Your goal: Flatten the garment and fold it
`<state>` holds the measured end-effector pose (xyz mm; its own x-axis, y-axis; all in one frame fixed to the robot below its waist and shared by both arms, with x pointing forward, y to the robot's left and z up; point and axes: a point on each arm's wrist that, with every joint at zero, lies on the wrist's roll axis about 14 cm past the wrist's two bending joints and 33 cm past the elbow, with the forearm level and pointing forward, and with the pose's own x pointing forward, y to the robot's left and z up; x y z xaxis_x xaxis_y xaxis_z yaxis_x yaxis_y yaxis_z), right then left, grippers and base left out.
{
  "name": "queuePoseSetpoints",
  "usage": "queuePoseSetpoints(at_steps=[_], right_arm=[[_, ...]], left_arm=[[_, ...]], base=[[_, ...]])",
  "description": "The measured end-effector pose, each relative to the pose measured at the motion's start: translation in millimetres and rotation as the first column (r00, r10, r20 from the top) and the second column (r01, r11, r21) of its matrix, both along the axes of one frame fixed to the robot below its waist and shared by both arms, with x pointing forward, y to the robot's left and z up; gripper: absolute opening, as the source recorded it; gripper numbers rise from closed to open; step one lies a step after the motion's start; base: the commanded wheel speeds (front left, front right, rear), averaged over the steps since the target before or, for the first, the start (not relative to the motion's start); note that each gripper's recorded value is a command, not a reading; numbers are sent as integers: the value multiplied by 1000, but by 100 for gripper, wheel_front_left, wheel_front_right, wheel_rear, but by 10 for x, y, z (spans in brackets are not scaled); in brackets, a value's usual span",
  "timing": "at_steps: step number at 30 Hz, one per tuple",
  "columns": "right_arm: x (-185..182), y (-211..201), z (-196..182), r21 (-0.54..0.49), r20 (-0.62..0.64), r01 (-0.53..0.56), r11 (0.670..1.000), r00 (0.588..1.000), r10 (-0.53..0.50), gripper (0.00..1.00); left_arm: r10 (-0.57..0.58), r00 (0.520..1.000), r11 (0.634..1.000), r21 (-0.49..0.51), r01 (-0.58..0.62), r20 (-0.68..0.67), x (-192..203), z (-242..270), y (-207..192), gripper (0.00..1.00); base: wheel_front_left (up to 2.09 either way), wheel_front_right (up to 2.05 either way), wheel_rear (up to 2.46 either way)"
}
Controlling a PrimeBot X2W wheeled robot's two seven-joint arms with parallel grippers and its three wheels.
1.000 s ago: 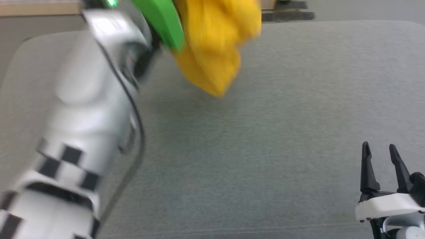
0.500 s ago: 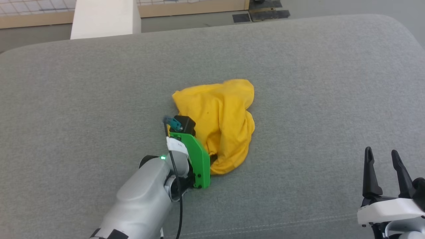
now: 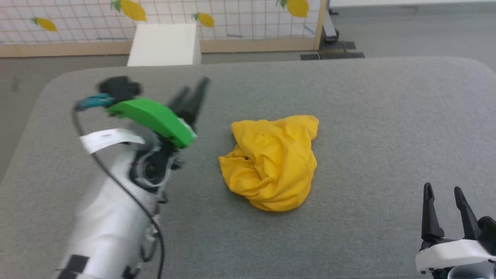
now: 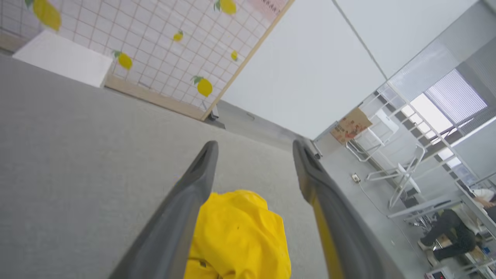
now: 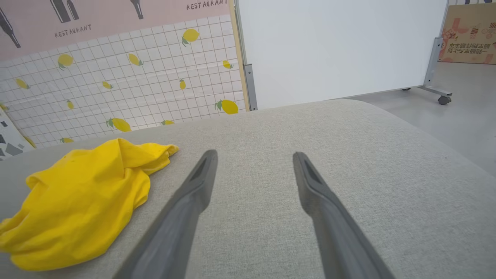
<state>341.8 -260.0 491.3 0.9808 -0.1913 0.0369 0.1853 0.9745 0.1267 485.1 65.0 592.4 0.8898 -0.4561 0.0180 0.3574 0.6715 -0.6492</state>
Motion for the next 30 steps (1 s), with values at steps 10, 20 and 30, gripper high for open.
queuePoseSetpoints(at_steps=[10, 20, 30], right_arm=[[181, 303, 81, -4, 11, -99, 995, 995, 99, 100], [268, 442, -46, 5, -72, -146, 989, 987, 146, 100], [1110, 812, 206, -44, -220, -268, 963, 942, 252, 100]], left_arm=[[358, 873, 838, 299, -457, 330, -438, -42, 1462, 100], [407, 883, 790, 395, -469, 235, -909, -683, 1602, 100], [420, 874, 790, 376, -484, 243, -868, -714, 1562, 100]], base=[[0, 0, 0], [0, 0, 0], [0, 0, 0]])
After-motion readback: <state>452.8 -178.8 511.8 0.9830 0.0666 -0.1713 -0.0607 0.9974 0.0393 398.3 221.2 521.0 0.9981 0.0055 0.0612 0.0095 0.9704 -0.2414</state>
